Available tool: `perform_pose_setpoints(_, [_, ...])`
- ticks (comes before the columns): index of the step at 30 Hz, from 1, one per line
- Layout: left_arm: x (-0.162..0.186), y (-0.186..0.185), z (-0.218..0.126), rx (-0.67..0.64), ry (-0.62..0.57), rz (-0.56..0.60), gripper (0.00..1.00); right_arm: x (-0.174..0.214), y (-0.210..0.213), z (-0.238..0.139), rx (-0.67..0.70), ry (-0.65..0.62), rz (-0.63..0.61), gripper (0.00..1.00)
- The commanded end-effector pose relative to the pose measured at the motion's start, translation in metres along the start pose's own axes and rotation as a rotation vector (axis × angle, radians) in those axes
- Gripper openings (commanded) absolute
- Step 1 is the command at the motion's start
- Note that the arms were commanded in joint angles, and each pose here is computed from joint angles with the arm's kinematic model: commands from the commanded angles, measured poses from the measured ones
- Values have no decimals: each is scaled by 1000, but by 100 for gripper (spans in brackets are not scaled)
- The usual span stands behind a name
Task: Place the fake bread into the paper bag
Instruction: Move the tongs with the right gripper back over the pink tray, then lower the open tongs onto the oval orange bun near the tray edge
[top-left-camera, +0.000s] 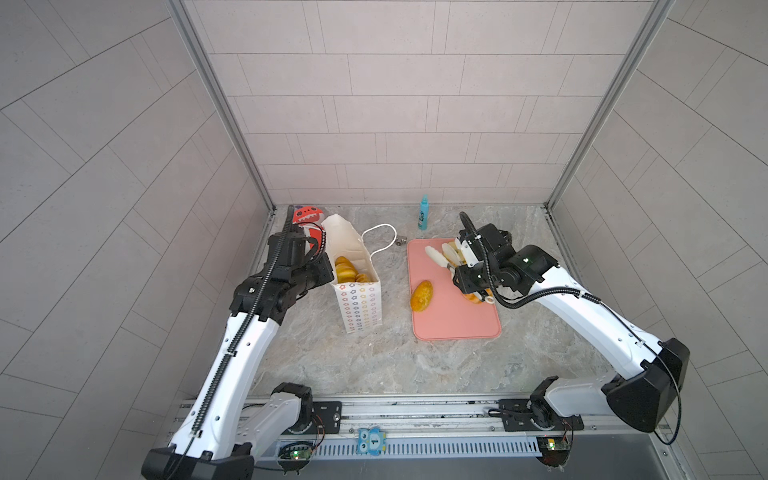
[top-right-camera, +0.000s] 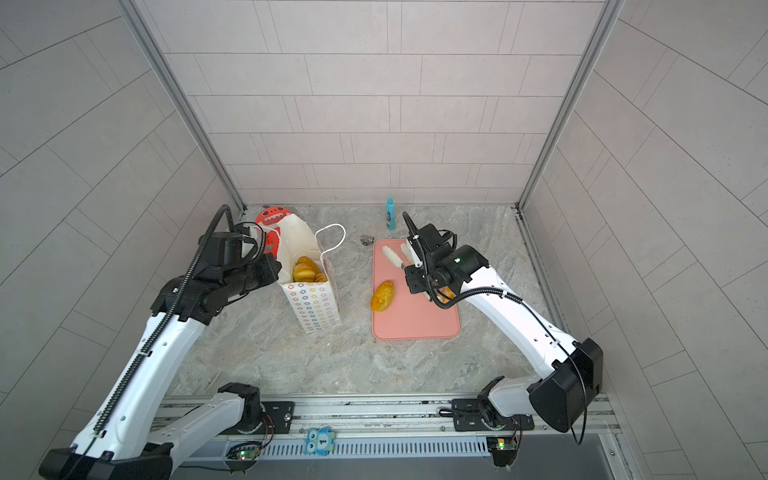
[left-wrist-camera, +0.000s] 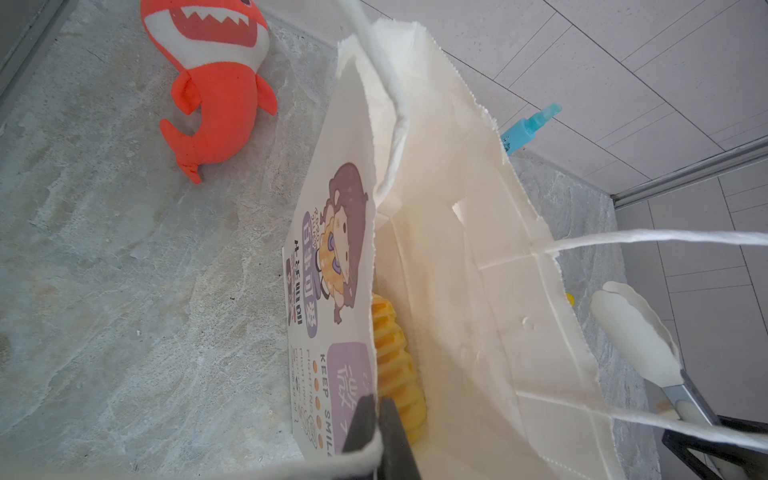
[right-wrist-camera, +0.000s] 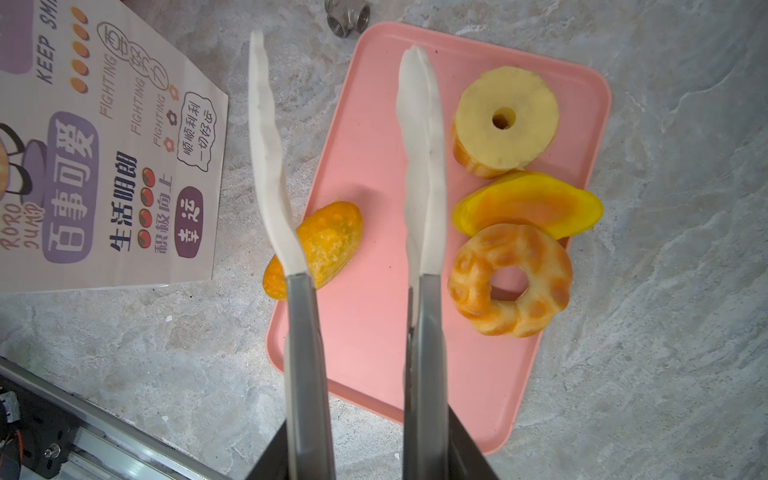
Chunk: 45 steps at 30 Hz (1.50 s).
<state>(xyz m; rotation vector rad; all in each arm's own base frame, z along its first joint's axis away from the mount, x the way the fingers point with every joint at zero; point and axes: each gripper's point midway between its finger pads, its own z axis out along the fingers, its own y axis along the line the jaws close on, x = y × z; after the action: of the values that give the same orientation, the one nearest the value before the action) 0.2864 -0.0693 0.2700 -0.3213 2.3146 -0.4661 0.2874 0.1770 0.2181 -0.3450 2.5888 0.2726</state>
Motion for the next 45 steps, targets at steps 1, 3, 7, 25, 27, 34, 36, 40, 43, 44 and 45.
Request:
perform_pose_setpoints(1, [-2, 0, 0, 2, -5, 0, 7, -5, 3, -2, -24, -42, 25, 44])
perform_pose_setpoints(3, [-1, 0, 0, 2, -4, 0, 6, -1, 2, 3, -25, -31, 30, 44])
perform_pose_setpoints(7, [-1, 1, 0, 1, -5, 1, 6, 6, 2, 12, -29, -12, 39, 44])
perform_pose_setpoints(25, [1, 3, 1, -7, -2, 3, 6, 32, 5, 44, -57, 71, 93, 49])
perform_pose_setpoints(27, [2, 3, 1, -7, -1, 3, 6, 35, 5, 49, -56, 88, 102, 50])
perform_pose_setpoints(34, [3, 4, 1, -10, 0, 5, 6, 49, 10, 64, -82, 172, 110, 51])
perform_pose_setpoints(36, [3, 5, 1, -11, -1, 5, 7, 54, 12, 68, -94, 199, 124, 52])
perform_pose_setpoints(40, [4, 5, 1, -13, 1, 5, 6, 57, 16, 75, -118, 211, 144, 52])
perform_pose_setpoints(43, [4, 6, 1, -15, -1, 7, 6, 58, 18, 79, -131, 210, 157, 52])
perform_pose_setpoints(44, [4, 6, 1, -15, 1, 7, 6, 58, 19, 80, -136, 209, 162, 52])
perform_pose_setpoints(45, [4, 6, 1, -14, 0, 7, 7, 58, 20, 81, -143, 210, 168, 53])
